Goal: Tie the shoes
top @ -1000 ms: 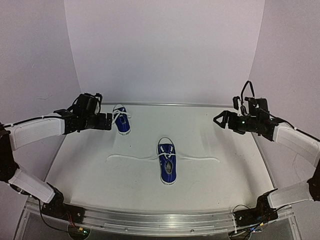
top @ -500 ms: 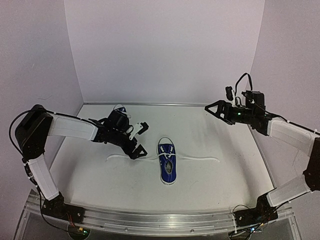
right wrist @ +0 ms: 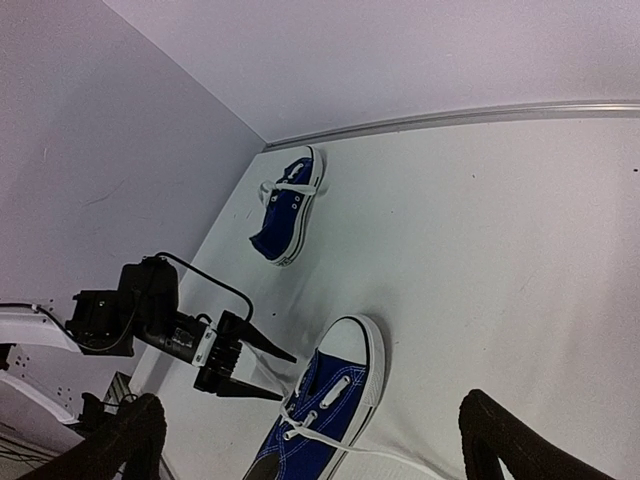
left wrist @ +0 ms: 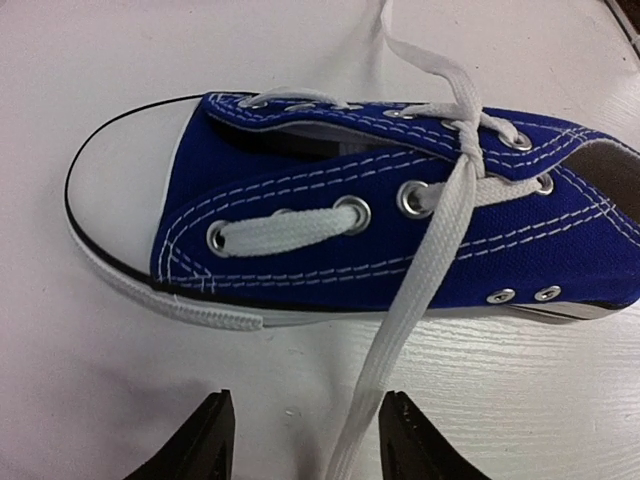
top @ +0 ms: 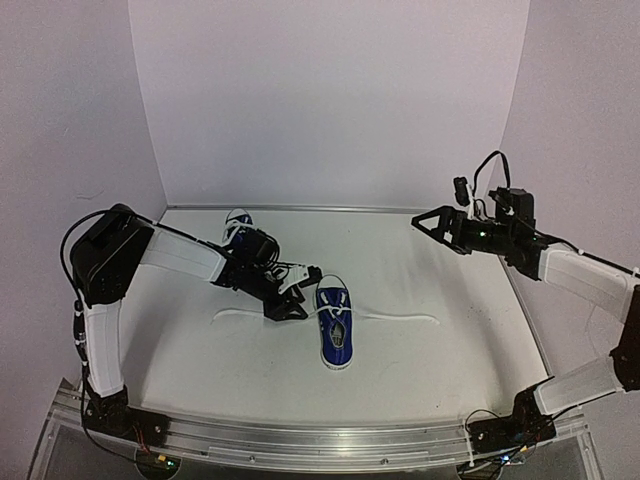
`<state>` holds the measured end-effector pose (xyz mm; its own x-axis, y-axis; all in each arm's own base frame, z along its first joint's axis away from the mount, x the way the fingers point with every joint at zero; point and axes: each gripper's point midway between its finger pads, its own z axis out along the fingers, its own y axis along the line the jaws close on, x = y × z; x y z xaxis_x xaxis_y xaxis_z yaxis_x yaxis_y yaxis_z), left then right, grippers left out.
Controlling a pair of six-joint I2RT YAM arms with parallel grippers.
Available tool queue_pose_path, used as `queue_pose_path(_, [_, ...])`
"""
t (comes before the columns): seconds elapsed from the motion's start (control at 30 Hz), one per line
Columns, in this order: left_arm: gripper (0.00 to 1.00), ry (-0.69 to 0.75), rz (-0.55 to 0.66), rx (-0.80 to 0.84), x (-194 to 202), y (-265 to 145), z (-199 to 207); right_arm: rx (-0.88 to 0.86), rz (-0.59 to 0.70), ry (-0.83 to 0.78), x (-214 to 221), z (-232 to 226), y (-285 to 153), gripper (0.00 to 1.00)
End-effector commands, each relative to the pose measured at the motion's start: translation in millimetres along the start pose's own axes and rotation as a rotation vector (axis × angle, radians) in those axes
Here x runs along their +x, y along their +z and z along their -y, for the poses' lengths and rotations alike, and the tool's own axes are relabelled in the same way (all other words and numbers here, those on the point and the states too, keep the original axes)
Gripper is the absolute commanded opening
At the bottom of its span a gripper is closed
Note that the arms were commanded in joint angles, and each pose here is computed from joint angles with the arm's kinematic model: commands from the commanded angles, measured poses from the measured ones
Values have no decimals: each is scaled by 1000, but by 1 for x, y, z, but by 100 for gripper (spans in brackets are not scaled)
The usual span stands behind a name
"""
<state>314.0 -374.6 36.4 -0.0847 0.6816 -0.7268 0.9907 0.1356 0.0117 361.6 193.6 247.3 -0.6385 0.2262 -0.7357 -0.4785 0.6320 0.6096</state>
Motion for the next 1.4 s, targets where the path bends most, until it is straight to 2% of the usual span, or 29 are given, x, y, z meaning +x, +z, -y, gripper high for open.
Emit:
queue_pose_path(0.0, [46,90,47,23,-20,9,-5,-49,-5,-6,0,-7,1,98])
queue_pose_path(0.4, [25,101,0,70,-7,19,4,-56,-40,19,9,-1,9,98])
queue_pose_path(0.67, [44,112,-30,84,-2,17,10,-50,-55,33,12,5,13,98])
queue_pose_path(0.97, [33,104,-48,101,-1,26,10,-42,-59,40,13,7,15,98])
queue_pose_path(1.1, [31,90,-57,95,-1,28,8,-38,-57,36,14,8,14,98])
queue_pose_path(1.17, [26,80,-69,99,1,29,8,-37,-57,35,14,8,14,98])
queue_pose_path(1.3, [5,84,-79,102,3,24,11,-37,-57,33,13,7,14,98])
queue_pose_path(1.37, [0,88,-75,89,1,19,11,-37,-58,34,13,7,14,98])
